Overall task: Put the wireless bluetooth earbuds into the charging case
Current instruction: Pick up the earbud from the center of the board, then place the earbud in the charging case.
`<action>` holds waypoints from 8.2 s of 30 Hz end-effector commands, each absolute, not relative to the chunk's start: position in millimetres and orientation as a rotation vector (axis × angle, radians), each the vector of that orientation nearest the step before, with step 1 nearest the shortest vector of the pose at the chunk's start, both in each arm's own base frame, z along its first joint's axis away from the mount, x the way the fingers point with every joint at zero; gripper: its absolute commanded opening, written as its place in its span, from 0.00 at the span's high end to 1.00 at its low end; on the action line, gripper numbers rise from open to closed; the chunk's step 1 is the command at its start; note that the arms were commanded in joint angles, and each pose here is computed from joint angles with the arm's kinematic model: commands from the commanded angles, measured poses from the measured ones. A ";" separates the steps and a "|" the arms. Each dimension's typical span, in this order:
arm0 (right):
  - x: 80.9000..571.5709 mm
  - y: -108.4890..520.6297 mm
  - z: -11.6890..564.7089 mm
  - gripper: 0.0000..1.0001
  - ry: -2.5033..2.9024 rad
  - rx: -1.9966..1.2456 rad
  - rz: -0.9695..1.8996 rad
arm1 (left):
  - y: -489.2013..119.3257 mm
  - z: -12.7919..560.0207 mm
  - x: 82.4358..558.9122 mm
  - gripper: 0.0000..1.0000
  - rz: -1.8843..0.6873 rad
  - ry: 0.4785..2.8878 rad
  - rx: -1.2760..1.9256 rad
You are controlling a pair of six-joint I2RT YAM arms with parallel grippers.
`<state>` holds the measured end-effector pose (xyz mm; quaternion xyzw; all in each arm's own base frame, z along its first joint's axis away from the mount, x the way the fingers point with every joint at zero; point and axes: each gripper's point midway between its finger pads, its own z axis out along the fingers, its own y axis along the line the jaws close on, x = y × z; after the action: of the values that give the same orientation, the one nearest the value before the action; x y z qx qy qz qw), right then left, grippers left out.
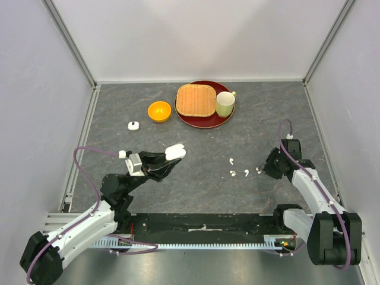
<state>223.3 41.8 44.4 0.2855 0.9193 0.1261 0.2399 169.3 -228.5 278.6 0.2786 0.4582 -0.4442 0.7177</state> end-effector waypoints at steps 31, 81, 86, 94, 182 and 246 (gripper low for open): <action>234.8 38.5 19.8 0.61 2.490 0.801 0.414 | -231.1 291.0 168.9 0.98 -1.010 0.990 0.600; 259.6 85.1 100.7 1.00 2.267 0.474 0.808 | -233.8 282.8 171.7 0.98 -1.034 1.033 0.587; 266.0 111.7 174.8 1.00 2.104 0.248 1.013 | -235.8 285.0 168.1 0.98 -1.048 1.019 0.606; 239.8 171.5 296.1 1.00 1.836 -0.260 1.250 | -245.1 291.7 155.8 0.98 -1.114 0.986 0.678; 152.2 318.7 320.8 0.93 1.637 -1.138 1.166 | -264.6 314.4 129.3 0.98 -1.325 0.896 0.798; 142.4 322.8 324.1 0.71 1.642 -1.180 1.235 | -252.6 314.2 141.8 0.98 -1.245 0.901 0.688</action>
<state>151.3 323.5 310.2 -0.4459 0.6615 0.4723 0.3747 141.9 -261.6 289.1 0.3208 0.4389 -0.5627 0.6227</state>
